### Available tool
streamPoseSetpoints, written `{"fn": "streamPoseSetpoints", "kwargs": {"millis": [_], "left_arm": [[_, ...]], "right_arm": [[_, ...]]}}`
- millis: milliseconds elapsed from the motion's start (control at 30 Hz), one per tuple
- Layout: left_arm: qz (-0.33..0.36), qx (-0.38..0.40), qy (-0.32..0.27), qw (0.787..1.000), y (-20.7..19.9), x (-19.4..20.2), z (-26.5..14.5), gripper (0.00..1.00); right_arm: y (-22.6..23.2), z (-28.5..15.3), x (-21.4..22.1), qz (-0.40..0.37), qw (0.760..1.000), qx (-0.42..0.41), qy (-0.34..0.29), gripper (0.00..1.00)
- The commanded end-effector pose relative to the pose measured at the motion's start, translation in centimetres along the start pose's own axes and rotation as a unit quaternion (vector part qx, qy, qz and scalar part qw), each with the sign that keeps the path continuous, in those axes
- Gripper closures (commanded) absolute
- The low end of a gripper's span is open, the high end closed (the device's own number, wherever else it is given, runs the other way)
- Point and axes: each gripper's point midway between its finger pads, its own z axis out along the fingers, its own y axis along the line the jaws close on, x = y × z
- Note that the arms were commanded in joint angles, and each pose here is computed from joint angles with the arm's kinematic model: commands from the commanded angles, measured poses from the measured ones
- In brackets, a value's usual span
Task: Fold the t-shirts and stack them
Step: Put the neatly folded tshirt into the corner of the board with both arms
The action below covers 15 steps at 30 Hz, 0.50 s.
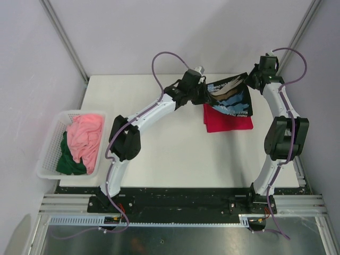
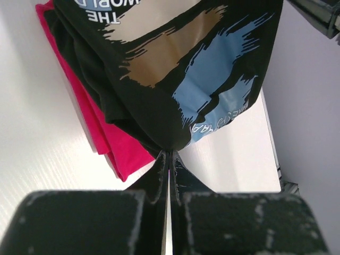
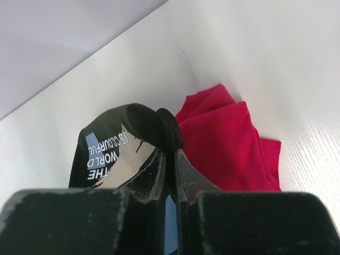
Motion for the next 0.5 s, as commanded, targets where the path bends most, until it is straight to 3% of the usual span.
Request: {"fn": "streamPoseSetpoints", "kwargs": {"millis": [0,467], "left_arm": [[-0.004,0.036,-0.012,0.999,-2.6,-1.3,-0.9,1.0],[-0.021,-0.009,0.071,0.997,1.0,6.4,1.3,1.0]], "right_arm": [[1.9,-0.4,-3.7,0.009,0.998,-0.035,-0.048,1.0],[-1.4,1.9,-0.9,0.019,1.0,-0.004,-0.018,1.0]]}}
